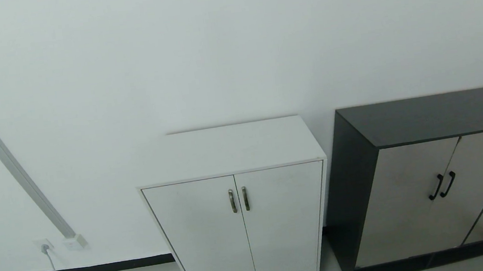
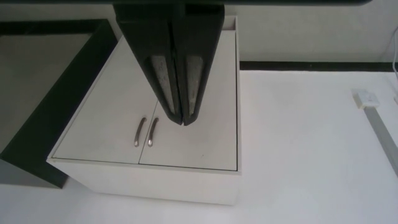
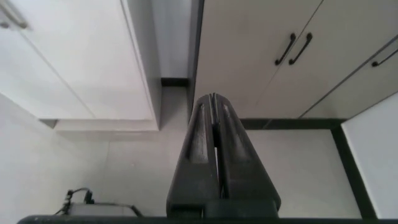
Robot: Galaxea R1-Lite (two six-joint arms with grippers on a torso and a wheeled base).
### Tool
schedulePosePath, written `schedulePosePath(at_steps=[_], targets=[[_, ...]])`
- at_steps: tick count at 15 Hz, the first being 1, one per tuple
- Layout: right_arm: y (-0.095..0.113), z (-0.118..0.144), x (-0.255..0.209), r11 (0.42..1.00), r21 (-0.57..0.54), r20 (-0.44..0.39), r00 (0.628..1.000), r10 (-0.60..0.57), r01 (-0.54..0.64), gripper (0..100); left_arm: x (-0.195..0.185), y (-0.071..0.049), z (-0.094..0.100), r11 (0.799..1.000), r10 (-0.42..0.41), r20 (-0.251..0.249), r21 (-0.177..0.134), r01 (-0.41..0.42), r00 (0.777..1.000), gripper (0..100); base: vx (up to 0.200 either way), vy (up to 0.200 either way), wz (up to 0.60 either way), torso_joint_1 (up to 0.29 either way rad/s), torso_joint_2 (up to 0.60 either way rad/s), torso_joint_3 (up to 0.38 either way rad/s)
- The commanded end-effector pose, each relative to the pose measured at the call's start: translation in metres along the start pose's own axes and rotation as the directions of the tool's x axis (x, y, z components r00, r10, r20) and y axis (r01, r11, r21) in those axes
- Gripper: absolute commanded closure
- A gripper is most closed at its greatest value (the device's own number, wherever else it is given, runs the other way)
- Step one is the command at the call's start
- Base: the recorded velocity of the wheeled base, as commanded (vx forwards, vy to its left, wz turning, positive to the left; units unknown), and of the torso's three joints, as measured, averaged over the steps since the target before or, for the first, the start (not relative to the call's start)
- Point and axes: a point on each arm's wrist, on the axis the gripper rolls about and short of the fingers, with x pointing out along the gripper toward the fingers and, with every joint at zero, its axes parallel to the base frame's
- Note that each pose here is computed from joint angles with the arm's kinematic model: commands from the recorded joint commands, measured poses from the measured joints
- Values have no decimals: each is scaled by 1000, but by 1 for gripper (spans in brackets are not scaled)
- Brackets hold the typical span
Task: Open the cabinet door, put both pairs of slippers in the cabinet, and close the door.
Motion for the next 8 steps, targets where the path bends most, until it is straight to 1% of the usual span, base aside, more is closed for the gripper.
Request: schedulePosePath(at_steps=[1, 5, 6, 8], targets=[[-2, -8, -28, 999, 7, 80, 996, 32, -33, 100, 0, 0, 0, 1000, 0, 0, 0, 0, 1000, 100, 0, 0, 0, 0, 0, 0], [-1, -22, -41, 996, 1, 47, 995, 94, -94, 100, 0, 0, 0, 1000, 0, 0, 0, 0, 1000, 100, 0, 0, 0, 0, 0, 0], [-1, -32, -45, 994, -1, 23, 993, 113, -113, 100, 0, 0, 0, 1000, 1, -1, 0, -1, 1000, 100, 0, 0, 0, 0, 0, 0], [-1, -43, -51, 989, -4, -11, 989, 148, -148, 100, 0, 0, 0, 1000, 0, 0, 1, 0, 1000, 100, 0, 0, 0, 0, 0, 0]])
